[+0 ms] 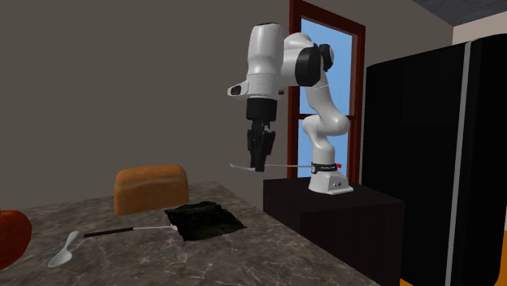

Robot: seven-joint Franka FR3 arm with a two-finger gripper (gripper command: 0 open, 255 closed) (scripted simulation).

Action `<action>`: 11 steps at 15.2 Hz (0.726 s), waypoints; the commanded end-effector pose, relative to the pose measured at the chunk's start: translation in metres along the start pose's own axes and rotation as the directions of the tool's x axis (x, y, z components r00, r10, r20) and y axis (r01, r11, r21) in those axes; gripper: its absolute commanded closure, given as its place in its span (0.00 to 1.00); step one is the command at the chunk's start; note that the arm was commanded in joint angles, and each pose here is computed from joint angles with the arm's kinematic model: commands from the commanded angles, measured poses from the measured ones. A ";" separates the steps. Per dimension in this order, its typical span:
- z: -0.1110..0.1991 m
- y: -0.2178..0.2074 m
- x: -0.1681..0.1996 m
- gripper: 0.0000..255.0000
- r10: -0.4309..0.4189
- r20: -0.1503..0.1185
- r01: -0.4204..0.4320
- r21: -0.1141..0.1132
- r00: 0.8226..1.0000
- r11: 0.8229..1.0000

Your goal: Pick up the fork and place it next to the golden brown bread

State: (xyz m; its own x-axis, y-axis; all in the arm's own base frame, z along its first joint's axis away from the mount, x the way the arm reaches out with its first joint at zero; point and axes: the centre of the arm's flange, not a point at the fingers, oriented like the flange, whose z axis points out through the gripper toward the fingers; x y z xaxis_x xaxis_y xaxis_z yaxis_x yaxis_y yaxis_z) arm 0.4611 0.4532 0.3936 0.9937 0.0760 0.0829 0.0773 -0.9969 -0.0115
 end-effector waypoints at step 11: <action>-0.017 0.102 0.030 1.00 0.000 0.000 0.000 0.000 1.000 1.000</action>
State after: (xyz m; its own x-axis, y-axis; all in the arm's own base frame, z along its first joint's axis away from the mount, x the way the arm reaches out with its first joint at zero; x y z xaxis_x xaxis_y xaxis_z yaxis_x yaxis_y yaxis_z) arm 0.4916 0.3709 0.4150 0.9937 0.0753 0.0828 0.0764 -0.9970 -0.0111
